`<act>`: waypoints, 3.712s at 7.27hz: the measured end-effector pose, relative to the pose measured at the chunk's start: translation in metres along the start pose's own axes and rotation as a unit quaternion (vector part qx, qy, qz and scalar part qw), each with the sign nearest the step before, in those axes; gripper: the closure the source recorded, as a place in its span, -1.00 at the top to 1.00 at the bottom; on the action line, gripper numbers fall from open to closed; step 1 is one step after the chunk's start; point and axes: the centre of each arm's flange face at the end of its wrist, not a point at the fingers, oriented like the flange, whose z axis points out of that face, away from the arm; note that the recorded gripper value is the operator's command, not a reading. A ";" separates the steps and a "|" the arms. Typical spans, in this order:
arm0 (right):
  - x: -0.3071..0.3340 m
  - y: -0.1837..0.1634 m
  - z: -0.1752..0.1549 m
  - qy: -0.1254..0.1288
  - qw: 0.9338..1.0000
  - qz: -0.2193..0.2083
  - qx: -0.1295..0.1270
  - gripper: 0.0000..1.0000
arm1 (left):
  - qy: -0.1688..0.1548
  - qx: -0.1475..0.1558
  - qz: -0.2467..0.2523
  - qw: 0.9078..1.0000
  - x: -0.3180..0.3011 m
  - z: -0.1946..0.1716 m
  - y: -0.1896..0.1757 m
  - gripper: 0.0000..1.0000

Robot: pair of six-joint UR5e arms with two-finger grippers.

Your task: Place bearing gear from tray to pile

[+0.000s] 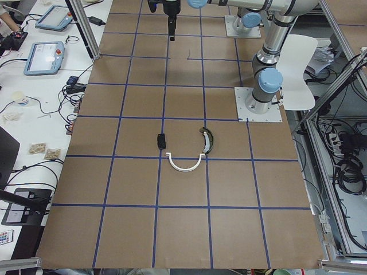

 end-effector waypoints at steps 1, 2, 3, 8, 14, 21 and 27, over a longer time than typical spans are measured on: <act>0.000 0.000 0.001 0.001 1.000 0.000 -0.001 1.00 | 0.000 0.003 0.001 1.000 0.001 -0.003 0.004 1.00; 0.000 -0.001 0.001 0.001 1.000 0.000 -0.001 1.00 | -0.001 0.005 0.001 1.000 0.001 -0.005 0.009 1.00; 0.000 0.000 0.001 0.001 1.000 0.000 -0.001 1.00 | -0.002 0.005 0.001 1.000 0.001 -0.006 0.013 1.00; 0.018 -0.013 0.004 0.004 1.000 0.018 -0.001 1.00 | -0.001 0.007 -0.002 1.000 -0.003 -0.007 0.021 1.00; 0.325 -0.117 0.061 0.002 1.000 -0.005 -0.030 1.00 | -0.001 0.008 -0.003 1.000 -0.003 -0.008 0.022 1.00; 0.523 -0.203 0.260 0.026 0.996 -0.090 0.015 0.87 | -0.001 0.009 -0.004 1.000 -0.002 -0.008 0.023 1.00; 0.530 -0.205 0.303 0.025 0.996 -0.084 -0.022 -0.04 | -0.001 0.013 -0.007 1.000 -0.003 -0.008 0.022 1.00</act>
